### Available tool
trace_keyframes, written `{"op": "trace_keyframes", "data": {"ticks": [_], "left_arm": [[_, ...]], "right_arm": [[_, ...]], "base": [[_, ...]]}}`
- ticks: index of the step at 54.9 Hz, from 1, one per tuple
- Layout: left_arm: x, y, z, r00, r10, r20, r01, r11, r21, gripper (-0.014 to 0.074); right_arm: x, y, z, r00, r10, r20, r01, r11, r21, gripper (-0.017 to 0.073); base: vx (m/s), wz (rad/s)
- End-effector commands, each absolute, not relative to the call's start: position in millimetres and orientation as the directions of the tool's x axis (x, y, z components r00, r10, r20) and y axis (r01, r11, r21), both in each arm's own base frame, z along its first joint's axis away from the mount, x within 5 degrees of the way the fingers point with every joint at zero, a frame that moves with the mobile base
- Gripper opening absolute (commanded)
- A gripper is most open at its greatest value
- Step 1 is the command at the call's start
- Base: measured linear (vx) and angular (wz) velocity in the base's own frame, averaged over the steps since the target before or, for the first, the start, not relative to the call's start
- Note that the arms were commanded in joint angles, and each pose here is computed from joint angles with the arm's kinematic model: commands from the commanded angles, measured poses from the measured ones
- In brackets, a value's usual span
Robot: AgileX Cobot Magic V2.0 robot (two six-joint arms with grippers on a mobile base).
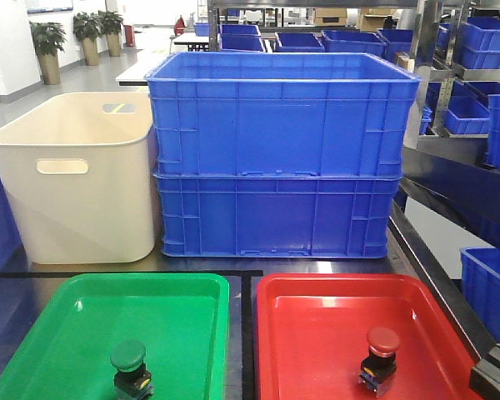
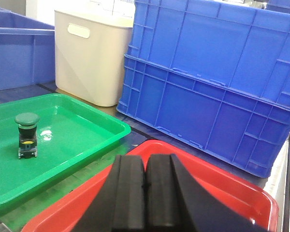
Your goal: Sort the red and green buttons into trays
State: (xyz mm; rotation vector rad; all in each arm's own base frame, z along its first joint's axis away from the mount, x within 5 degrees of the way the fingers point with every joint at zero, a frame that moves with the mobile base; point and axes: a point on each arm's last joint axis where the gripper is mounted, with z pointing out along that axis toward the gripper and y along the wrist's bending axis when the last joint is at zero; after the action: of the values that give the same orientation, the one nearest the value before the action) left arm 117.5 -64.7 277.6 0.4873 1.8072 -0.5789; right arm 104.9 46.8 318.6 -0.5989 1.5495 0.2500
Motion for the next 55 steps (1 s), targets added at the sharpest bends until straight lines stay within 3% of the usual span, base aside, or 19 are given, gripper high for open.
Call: {"op": "trace_keyframes", "data": {"ticks": [1, 21, 29, 36, 40, 44, 50, 55], "left_arm": [[118, -65, 287, -0.269, 0.028, -0.963, 0.587, 0.797, -0.140, -0.0004], [118, -65, 287, -0.269, 0.027, -0.963, 0.587, 0.797, -0.141, -0.0004], [119, -66, 293, -0.298, -0.133, -0.945, 0.565, 0.774, -0.287, -0.0004], [121, -64, 300, -0.130, -0.186, -0.974, 0.581, 0.781, -0.227, -0.0004], [125, -57, 303, 0.014, -0.187, -0.982, 0.533, 0.833, -0.151, -0.0004], [129, -43, 302, 0.076, -0.269, -0.960, 0.403, 0.889, -0.217, -0.0004], [131, -31, 286, 0.039, -0.283, -0.958, 0.265, 0.928, -0.263, -0.0004], [117, -25, 272, 0.012, -0.227, -0.974, 0.222, 0.950, -0.219, -0.0004]], "right_arm": [[106, 45, 327, 0.054, -0.225, -0.973, -0.486, 0.845, -0.222, -0.0012], [106, 45, 327, 0.054, -0.225, -0.973, -0.486, 0.845, -0.222, -0.0012], [106, 45, 327, 0.054, -0.225, -0.973, -0.486, 0.845, -0.222, -0.0012], [106, 45, 327, 0.054, -0.225, -0.973, -0.487, 0.845, -0.222, -0.0012], [106, 45, 327, 0.054, -0.225, -0.973, -0.487, 0.845, -0.222, -0.0012], [106, 45, 327, 0.054, -0.225, -0.973, -0.487, 0.845, -0.222, -0.0012], [106, 45, 327, 0.054, -0.225, -0.973, -0.487, 0.845, -0.222, -0.0012], [106, 45, 327, 0.054, -0.225, -0.973, -0.487, 0.845, -0.222, -0.0012]], "base": [[0.00, 0.00], [0.00, 0.00], [0.00, 0.00], [0.00, 0.00], [0.00, 0.00], [0.00, 0.00], [0.00, 0.00], [0.00, 0.00]]}}
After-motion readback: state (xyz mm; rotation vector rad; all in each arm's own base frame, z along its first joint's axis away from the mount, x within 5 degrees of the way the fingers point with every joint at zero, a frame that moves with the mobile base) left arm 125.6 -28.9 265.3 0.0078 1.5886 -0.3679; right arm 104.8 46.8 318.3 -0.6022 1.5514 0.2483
